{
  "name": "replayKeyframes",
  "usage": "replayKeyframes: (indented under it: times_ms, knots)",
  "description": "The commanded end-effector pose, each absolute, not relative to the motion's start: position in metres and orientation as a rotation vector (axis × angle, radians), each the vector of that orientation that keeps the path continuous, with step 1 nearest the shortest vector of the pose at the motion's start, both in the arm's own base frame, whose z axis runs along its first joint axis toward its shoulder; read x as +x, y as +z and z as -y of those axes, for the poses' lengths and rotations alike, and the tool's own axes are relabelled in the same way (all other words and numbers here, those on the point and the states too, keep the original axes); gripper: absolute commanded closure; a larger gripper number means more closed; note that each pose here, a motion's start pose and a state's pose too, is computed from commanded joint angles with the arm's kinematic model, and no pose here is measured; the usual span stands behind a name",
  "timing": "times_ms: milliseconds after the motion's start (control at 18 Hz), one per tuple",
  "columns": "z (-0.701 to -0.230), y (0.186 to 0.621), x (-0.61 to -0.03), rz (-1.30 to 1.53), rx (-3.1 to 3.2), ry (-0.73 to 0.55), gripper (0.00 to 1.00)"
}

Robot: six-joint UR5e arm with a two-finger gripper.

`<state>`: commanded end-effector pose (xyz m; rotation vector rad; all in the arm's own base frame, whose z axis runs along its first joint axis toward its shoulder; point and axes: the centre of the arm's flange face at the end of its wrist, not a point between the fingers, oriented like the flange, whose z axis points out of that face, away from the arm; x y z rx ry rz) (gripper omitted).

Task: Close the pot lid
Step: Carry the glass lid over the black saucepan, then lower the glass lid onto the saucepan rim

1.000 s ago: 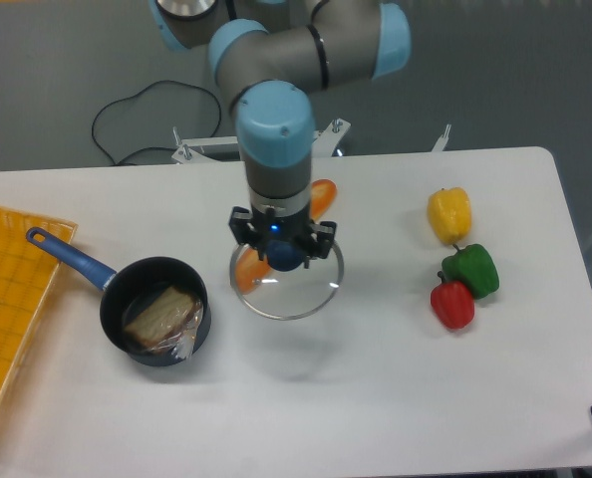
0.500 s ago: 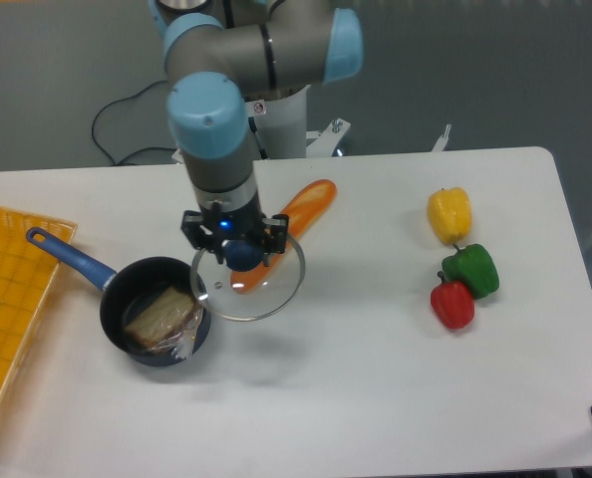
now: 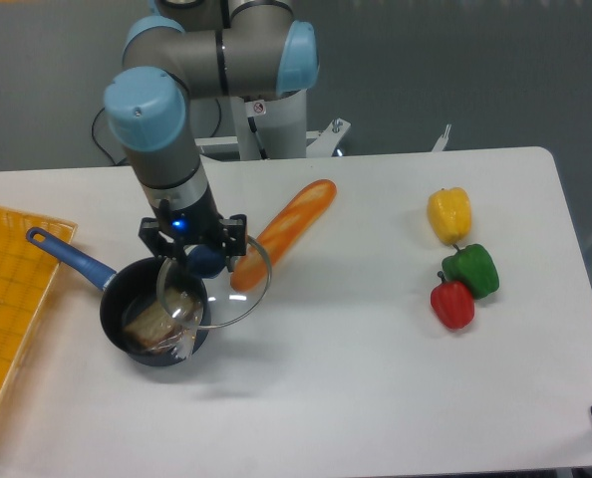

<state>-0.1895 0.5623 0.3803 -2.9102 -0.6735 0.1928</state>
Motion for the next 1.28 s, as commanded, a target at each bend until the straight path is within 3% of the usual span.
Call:
replayKeyframes:
  times_ms: [444,722,1278]
  knots:
    - [-0.580,0.376,-0.170,0.699,-2.844,0.201,0.76]
    - [-0.591,0.362,-0.148,0.704,-2.826,0.336,0.77]
    - [-0.600,0.350,-0.124,0.710,-2.823,0.365,0.77]
